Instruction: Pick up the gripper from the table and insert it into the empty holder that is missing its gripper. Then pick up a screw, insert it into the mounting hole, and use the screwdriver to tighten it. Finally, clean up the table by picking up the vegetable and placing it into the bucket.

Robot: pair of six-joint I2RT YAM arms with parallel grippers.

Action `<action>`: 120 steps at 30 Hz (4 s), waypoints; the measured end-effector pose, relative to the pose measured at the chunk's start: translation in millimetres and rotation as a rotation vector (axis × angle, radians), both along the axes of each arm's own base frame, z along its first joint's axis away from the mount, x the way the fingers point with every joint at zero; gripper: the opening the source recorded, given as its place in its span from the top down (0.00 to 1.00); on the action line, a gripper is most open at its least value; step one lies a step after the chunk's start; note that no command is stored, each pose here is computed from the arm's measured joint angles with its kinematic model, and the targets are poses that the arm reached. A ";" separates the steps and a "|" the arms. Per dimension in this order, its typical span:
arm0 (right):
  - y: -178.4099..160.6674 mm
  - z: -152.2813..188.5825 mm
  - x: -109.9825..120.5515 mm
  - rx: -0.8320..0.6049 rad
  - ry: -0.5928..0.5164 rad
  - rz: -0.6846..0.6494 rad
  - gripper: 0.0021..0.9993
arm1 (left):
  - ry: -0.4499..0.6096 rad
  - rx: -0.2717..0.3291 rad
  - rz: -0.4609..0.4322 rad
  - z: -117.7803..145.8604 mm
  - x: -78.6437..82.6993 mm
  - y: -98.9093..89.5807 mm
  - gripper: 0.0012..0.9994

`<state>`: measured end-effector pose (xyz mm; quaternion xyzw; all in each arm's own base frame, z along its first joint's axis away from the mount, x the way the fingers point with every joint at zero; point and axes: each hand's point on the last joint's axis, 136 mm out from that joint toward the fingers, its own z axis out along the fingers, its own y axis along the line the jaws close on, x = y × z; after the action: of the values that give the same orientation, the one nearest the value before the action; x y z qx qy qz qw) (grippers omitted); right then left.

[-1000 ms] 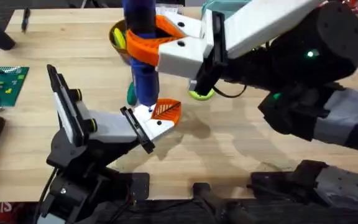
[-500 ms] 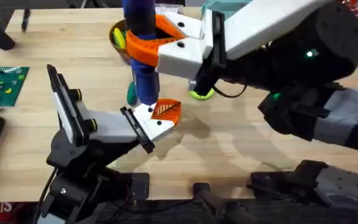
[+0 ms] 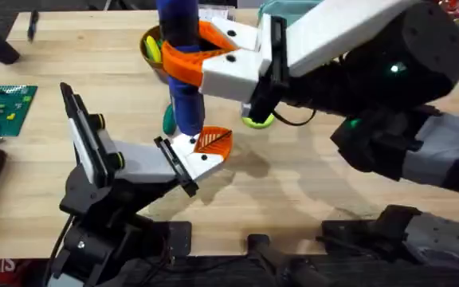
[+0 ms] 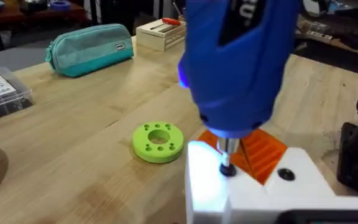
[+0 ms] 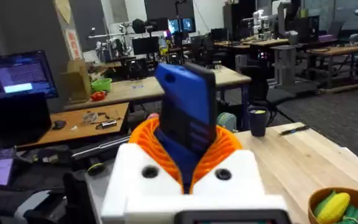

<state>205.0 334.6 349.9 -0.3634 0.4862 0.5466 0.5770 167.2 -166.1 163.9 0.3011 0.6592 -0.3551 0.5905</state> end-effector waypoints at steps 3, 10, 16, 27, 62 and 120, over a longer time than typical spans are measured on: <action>0.1 -0.6 0.2 -0.002 0.003 0.000 0.96 | 0.000 0.000 0.000 0.0 0.0 0.0 0.98; 0.2 -0.9 0.2 -0.003 0.003 0.000 0.96 | 0.000 0.000 0.000 0.0 0.0 0.0 0.98; 0.9 -4.6 1.8 -0.015 0.018 -0.004 0.96 | 0.001 0.000 0.000 -0.1 0.0 0.0 0.98; 1.3 -5.4 2.4 -0.017 0.023 -0.008 0.96 | 0.010 -0.006 0.001 -0.2 0.0 0.0 0.98; -5.5 19.9 -5.3 0.073 -0.068 -0.004 0.96 | 0.006 -0.004 0.001 0.0 0.1 0.0 0.98; -5.4 18.5 -3.4 0.071 -0.050 -0.008 0.96 | 0.006 -0.004 0.001 0.0 0.1 0.0 0.98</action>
<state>201.5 329.3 368.4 -0.3542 0.4532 0.5519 0.6037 167.3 -166.0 163.9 0.2985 0.6604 -0.3572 0.5892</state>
